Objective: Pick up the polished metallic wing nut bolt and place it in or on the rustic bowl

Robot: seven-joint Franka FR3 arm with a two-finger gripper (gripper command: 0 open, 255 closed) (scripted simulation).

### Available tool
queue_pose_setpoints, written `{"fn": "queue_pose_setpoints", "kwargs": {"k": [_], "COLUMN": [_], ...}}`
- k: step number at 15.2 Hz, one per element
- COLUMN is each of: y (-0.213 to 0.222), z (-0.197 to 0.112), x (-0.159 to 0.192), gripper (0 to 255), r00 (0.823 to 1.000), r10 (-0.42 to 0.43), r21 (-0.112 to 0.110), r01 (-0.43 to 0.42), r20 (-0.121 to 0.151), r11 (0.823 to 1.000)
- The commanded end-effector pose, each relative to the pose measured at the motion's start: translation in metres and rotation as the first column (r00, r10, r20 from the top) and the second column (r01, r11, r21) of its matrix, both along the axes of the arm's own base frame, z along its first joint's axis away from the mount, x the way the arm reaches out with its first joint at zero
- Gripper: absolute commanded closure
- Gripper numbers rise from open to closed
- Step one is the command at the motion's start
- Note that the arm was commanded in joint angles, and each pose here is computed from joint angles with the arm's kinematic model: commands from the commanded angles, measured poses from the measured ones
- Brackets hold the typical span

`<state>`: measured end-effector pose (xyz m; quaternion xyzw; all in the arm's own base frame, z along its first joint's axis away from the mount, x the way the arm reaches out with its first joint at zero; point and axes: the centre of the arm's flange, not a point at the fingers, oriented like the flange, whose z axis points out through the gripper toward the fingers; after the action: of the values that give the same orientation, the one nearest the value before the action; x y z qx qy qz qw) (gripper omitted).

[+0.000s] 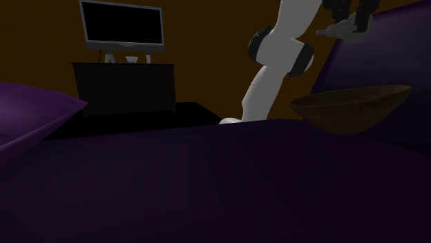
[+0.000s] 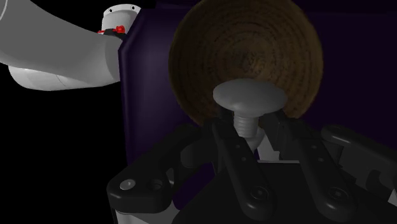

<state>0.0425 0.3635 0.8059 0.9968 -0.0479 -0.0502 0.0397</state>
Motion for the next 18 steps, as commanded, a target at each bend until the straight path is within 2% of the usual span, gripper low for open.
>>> {"fn": "queue_pose_setpoints", "kwargs": {"k": [1, 18], "y": [0.017, 0.017], "z": [-0.001, -0.085], "x": [-0.027, -0.027], "gripper": [255, 255], "r00": [1.0, 1.0], "r10": [-0.002, -0.002], "r21": [0.0, 0.0], "r01": [0.002, 0.002], "r20": [-0.001, -0.001], "r11": [1.0, 1.0]}}
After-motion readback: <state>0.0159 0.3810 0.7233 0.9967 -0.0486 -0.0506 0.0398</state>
